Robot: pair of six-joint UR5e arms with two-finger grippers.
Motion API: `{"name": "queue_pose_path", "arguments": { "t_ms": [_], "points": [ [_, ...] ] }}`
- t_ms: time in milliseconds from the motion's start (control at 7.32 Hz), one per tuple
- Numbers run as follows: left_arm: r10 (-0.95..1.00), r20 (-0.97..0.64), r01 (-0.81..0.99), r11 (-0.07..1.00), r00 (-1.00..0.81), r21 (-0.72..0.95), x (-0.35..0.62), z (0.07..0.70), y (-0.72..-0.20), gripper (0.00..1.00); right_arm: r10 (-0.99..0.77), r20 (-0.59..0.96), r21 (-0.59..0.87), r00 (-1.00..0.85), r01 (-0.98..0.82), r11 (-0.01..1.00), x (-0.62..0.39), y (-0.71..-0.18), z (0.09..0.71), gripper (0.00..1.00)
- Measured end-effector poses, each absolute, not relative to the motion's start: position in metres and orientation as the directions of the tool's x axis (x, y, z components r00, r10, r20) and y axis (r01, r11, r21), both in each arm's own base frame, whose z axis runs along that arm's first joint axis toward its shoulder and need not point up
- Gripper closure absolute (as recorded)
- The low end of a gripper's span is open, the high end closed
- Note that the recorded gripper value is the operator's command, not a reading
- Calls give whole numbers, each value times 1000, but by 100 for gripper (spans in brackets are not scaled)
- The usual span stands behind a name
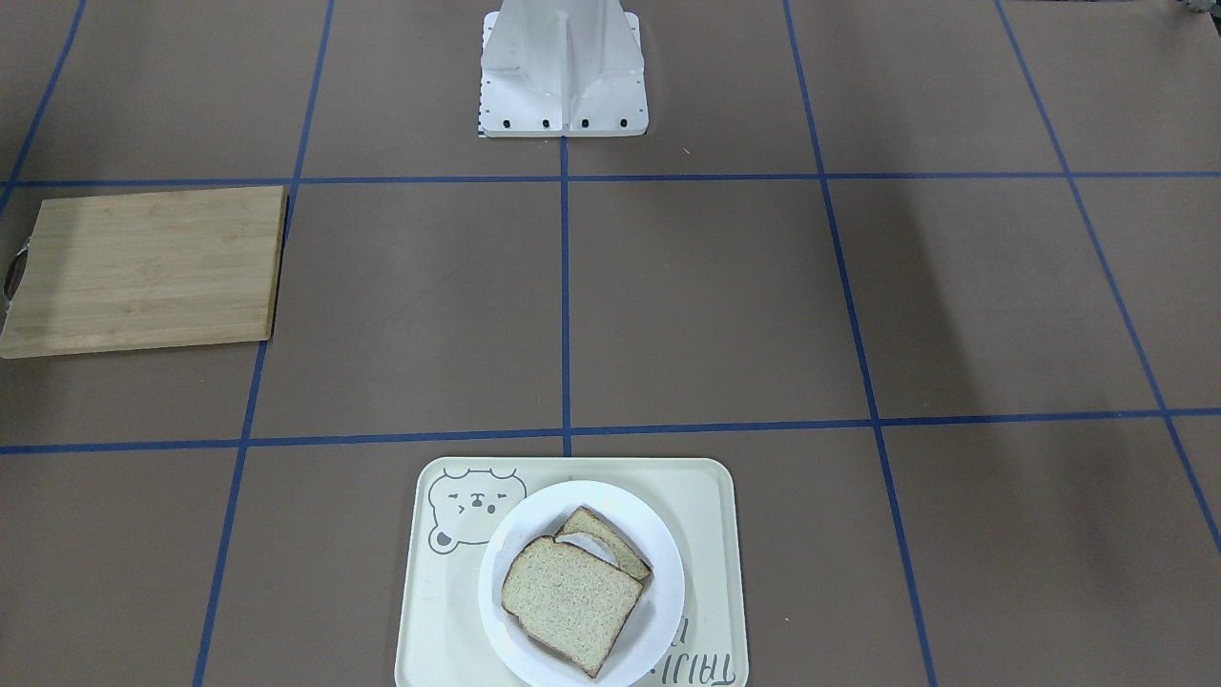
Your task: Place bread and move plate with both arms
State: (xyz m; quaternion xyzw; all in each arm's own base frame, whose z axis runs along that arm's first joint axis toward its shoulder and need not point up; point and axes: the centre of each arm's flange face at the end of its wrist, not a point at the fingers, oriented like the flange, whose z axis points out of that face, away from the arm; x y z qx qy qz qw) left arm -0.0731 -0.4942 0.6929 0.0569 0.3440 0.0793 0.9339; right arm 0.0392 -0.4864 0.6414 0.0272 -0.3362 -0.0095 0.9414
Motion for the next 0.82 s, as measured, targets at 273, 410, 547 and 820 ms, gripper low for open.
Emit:
{"name": "queue_pose_path", "arguments": {
  "t_ms": [273, 410, 547, 820],
  "points": [
    [210, -625, -112, 975, 752, 192, -73, 688, -495, 2, -35, 632, 56, 774, 0, 998, 39, -486, 642, 0],
    [213, -623, -112, 974, 752, 197, -73, 687, -496, 2, -35, 633, 55, 774, 0, 998, 39, -485, 642, 0],
    [213, -623, -112, 974, 753, 197, -73, 687, -495, 2, -35, 633, 56, 773, 0, 998, 39, -485, 642, 0],
    [209, -623, -112, 975, 754, 192, -73, 690, -493, 2, -36, 635, 57, 772, 0, 998, 38, -486, 641, 0]
  ]
}}
